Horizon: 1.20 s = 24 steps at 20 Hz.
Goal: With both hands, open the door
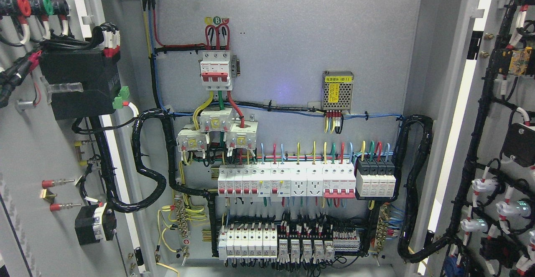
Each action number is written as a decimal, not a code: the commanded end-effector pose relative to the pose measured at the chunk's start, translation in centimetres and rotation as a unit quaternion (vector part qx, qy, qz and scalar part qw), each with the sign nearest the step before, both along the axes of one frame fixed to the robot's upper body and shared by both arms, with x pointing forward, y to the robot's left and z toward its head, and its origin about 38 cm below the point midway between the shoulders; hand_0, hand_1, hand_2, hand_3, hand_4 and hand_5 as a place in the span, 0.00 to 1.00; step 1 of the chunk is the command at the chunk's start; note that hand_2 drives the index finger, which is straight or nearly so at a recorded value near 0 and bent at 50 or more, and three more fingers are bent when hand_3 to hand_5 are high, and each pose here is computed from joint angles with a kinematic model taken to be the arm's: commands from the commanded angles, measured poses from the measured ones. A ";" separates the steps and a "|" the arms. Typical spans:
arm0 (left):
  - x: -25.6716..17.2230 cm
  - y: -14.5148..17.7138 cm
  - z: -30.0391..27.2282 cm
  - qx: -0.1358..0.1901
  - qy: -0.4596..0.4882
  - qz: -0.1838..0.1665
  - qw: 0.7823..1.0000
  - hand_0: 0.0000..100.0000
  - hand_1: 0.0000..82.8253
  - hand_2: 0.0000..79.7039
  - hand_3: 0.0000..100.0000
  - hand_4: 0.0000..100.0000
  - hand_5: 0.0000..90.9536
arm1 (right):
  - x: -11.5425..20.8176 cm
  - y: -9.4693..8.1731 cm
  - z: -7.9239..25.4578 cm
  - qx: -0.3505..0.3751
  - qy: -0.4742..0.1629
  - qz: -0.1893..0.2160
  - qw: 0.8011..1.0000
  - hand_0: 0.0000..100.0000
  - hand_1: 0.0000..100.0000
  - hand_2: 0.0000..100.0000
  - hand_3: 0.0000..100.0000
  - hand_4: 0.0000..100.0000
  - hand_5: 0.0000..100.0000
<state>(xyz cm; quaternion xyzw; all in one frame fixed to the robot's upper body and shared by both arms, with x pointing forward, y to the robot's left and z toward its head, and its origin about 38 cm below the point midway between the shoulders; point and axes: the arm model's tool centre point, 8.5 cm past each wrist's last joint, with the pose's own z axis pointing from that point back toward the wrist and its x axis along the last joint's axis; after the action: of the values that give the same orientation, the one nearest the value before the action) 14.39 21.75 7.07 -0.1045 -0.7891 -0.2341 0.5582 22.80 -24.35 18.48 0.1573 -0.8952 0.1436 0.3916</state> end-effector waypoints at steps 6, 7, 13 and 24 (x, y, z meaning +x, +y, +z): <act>3.4 0.3 5.0 -0.020 -0.106 0.023 0.994 0.00 0.00 0.00 0.00 0.04 0.00 | -0.9 -0.5 0.6 -0.005 -0.017 0.001 1.000 0.00 0.00 0.00 0.00 0.00 0.00; 3.6 0.2 5.2 -0.021 -0.110 0.024 0.993 0.00 0.00 0.00 0.00 0.04 0.00 | -0.8 -0.6 0.7 -0.007 -0.018 0.002 1.000 0.00 0.00 0.00 0.00 0.00 0.00; 4.4 0.0 6.8 -0.043 -0.158 0.024 0.986 0.00 0.00 0.00 0.00 0.04 0.00 | -0.1 -1.2 1.4 0.003 -0.018 0.010 1.000 0.00 0.00 0.00 0.00 0.00 0.00; 6.6 -0.5 8.7 -0.055 -0.206 0.025 0.977 0.00 0.00 0.00 0.00 0.04 0.00 | 0.7 -2.5 2.2 0.005 -0.016 0.019 1.000 0.00 0.00 0.00 0.00 0.00 0.00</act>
<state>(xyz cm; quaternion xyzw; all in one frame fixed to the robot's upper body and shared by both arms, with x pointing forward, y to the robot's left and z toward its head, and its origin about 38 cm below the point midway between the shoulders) 20.19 22.25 14.48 -0.0582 -0.8874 -0.2039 0.4093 23.10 -25.90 20.09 0.1715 -0.9011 0.1349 0.3746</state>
